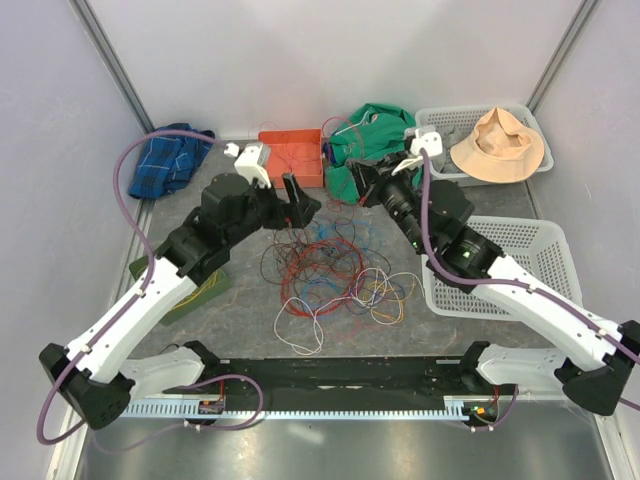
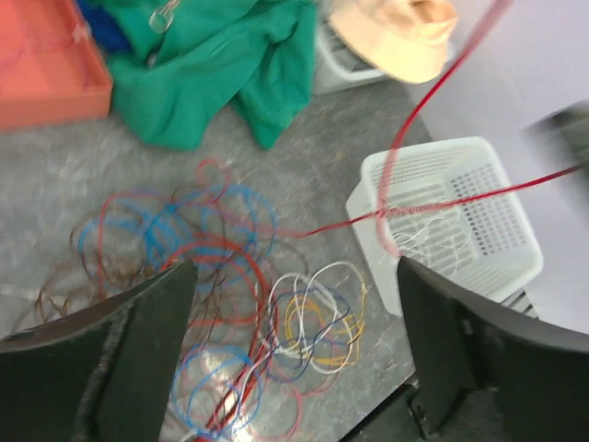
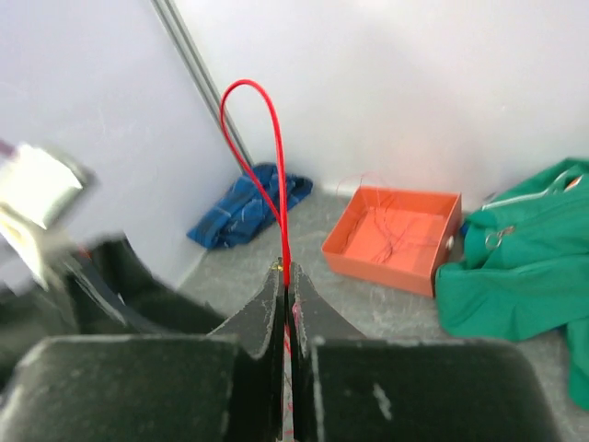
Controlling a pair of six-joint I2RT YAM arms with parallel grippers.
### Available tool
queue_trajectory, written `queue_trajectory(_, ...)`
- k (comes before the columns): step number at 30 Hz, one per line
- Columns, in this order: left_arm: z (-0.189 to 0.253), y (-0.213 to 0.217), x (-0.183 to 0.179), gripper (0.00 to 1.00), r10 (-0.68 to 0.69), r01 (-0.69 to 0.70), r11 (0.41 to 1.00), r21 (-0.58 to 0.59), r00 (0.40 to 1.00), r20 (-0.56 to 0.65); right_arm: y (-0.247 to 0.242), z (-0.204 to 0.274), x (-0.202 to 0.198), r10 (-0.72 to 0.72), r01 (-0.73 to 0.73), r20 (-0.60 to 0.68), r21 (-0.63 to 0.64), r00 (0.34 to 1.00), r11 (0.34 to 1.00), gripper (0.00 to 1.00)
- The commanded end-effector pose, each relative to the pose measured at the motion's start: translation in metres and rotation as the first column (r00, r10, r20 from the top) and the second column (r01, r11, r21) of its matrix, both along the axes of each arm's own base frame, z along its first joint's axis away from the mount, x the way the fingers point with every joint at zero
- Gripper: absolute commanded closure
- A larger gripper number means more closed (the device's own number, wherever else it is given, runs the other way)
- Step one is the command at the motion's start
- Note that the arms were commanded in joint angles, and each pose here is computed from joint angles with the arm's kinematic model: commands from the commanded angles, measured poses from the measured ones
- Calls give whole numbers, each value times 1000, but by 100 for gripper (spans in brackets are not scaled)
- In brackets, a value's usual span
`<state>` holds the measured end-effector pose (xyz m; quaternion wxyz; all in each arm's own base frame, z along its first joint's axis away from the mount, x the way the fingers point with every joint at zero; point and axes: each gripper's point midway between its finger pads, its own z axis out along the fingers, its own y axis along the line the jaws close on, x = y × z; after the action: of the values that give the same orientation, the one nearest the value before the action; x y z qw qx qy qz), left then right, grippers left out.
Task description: Untangle the cables
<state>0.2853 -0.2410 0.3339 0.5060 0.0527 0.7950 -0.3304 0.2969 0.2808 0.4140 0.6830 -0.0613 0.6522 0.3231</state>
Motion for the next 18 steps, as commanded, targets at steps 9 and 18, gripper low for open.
queue_trajectory(9,-54,50,-24,0,158,-155,986,-57,985,70,-38,101,-15,-72,70,52,52,996,996,100)
queue_trajectory(18,-14,28,-32,0,99,73,956,-285,833,544,-22,117,-20,4,-1,-27,97,1000,995,100)
